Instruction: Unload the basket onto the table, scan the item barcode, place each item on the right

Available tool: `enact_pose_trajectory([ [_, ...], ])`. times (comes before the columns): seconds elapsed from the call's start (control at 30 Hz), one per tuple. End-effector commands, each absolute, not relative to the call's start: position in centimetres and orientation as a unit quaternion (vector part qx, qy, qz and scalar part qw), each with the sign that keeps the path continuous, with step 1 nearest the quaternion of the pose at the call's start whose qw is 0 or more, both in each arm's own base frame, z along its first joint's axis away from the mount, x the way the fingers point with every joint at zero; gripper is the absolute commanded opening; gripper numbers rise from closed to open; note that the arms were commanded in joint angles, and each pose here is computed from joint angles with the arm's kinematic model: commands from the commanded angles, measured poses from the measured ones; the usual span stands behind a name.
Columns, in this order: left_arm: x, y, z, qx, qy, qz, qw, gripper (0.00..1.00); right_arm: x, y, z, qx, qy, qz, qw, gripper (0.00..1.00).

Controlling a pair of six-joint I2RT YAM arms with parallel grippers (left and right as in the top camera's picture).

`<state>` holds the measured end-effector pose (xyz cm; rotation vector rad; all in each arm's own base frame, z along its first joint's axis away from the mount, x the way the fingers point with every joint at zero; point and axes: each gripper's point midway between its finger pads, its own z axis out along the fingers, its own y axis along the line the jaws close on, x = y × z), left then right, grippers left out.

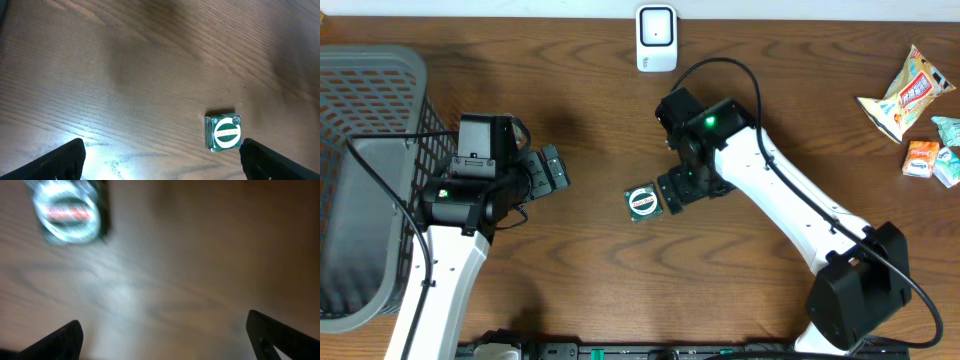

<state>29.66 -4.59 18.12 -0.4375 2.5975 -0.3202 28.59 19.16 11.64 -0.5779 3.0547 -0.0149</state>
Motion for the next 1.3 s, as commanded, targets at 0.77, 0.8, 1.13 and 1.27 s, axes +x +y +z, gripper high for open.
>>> enact_pose_trajectory([
  [0.77, 29.8, -4.2, 18.3, -0.163, 0.949, -0.111, 0.246, 0.97, 30.2, 26.3, 4.1, -0.167, 0.971, 0.132, 0.111, 0.99],
  [0.8, 29.8, -4.2, 18.3, -0.163, 0.949, -0.111, 0.246, 0.98, 30.1, 26.6, 3.8, -0.171, 0.969, 0.136, 0.117, 0.99],
  [1.13, 29.8, -4.2, 18.3, -0.163, 0.949, -0.111, 0.246, 0.97, 30.1, 27.3, 3.3, -0.189, 0.964, 0.121, 0.142, 0.99],
  [1.27, 29.8, -4.2, 18.3, -0.163, 0.949, -0.111, 0.246, 0.98, 30.0, 27.4, 3.4, -0.19, 0.964, 0.125, 0.14, 0.99],
])
